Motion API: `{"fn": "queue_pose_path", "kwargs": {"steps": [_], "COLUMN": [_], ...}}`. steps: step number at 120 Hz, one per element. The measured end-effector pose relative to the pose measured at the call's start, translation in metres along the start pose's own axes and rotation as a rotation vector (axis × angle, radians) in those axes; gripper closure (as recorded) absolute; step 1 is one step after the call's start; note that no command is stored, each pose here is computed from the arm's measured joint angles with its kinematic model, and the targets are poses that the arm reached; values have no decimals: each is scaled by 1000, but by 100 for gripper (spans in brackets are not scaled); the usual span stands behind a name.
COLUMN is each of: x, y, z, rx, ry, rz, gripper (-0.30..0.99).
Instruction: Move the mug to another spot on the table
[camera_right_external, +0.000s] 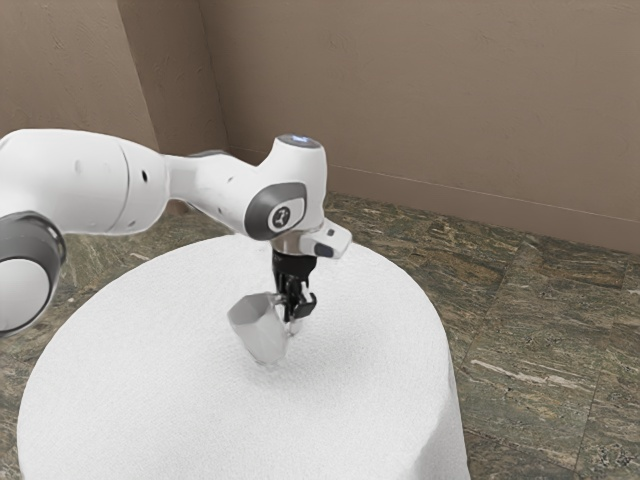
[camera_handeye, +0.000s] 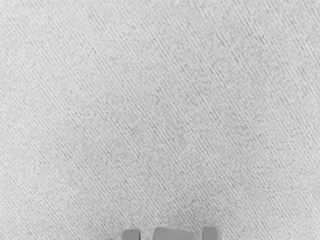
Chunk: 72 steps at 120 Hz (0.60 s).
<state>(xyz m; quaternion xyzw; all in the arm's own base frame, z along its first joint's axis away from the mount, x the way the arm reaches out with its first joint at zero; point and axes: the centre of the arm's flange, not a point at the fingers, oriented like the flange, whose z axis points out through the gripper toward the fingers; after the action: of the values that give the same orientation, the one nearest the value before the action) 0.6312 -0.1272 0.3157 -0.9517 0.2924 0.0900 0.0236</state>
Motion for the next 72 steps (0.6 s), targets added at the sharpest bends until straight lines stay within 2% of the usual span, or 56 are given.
{"fn": "queue_pose_path", "kwargs": {"steps": [33,72], "x": [-8,-48], "y": [-12,-51], "z": [-28,9], "rx": [46,23], "ry": [8,-96], "rz": [-21,-117], "gripper": [72,77]}}
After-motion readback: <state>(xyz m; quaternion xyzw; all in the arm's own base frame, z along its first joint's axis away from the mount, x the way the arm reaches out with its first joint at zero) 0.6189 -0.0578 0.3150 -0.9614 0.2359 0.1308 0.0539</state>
